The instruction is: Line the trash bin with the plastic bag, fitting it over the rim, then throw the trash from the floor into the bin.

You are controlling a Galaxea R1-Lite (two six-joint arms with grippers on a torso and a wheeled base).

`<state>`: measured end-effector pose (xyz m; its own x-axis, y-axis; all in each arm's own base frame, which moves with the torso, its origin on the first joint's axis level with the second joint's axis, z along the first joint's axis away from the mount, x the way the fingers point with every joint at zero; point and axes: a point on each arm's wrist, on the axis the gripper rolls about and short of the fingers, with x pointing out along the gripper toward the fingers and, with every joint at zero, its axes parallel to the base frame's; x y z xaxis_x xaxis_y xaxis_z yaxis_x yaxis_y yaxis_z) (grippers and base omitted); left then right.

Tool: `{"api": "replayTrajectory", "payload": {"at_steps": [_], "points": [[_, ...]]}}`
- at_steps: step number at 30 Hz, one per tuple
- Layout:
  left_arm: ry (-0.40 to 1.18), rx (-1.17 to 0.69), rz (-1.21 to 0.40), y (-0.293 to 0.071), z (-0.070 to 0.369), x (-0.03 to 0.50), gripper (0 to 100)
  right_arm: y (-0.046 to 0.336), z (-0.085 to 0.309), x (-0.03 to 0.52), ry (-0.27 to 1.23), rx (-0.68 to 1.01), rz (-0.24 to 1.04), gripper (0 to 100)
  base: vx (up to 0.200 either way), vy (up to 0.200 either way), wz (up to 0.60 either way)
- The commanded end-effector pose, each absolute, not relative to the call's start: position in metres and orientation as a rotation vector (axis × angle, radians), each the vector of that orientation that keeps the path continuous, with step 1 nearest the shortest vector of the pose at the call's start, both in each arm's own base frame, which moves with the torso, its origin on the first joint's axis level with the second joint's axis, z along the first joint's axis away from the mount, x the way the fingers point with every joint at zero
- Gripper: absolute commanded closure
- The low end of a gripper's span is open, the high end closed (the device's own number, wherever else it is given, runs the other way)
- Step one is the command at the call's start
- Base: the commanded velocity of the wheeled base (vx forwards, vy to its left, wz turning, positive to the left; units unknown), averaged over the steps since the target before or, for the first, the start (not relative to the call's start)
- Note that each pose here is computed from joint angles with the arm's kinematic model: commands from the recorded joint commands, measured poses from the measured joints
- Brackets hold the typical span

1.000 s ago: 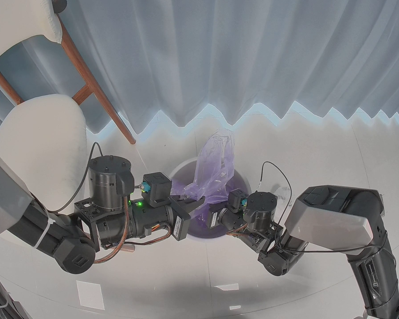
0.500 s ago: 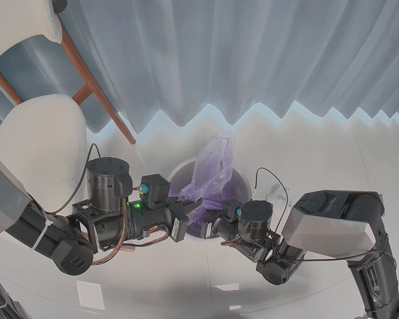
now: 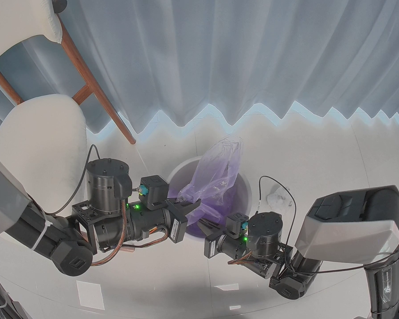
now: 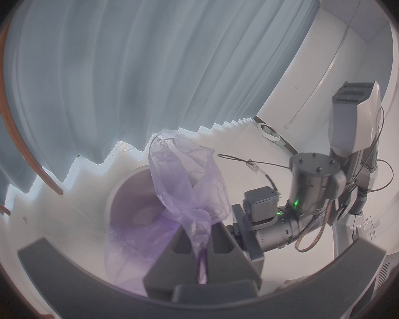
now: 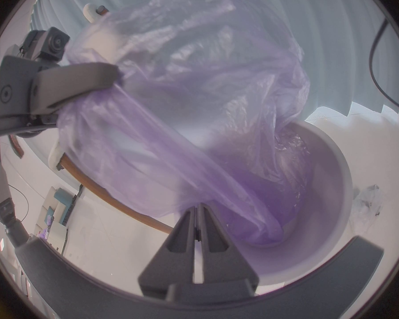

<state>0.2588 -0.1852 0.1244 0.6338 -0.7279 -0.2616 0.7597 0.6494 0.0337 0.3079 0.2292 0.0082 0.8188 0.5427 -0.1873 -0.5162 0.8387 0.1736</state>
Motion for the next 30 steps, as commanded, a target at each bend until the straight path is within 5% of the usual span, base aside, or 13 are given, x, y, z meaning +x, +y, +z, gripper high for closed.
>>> {"api": "replayTrajectory", "payload": {"at_steps": [1,30], "points": [[0.233,0.148,-0.843,-0.185,0.125,0.259,100,0.223,0.022,0.296,0.231,0.117,0.570,100,0.000,0.000,0.00],[0.231,0.250,-0.851,-0.177,0.119,0.248,100,0.192,0.073,0.264,0.186,0.188,0.501,100,0.000,0.000,0.00]]}}
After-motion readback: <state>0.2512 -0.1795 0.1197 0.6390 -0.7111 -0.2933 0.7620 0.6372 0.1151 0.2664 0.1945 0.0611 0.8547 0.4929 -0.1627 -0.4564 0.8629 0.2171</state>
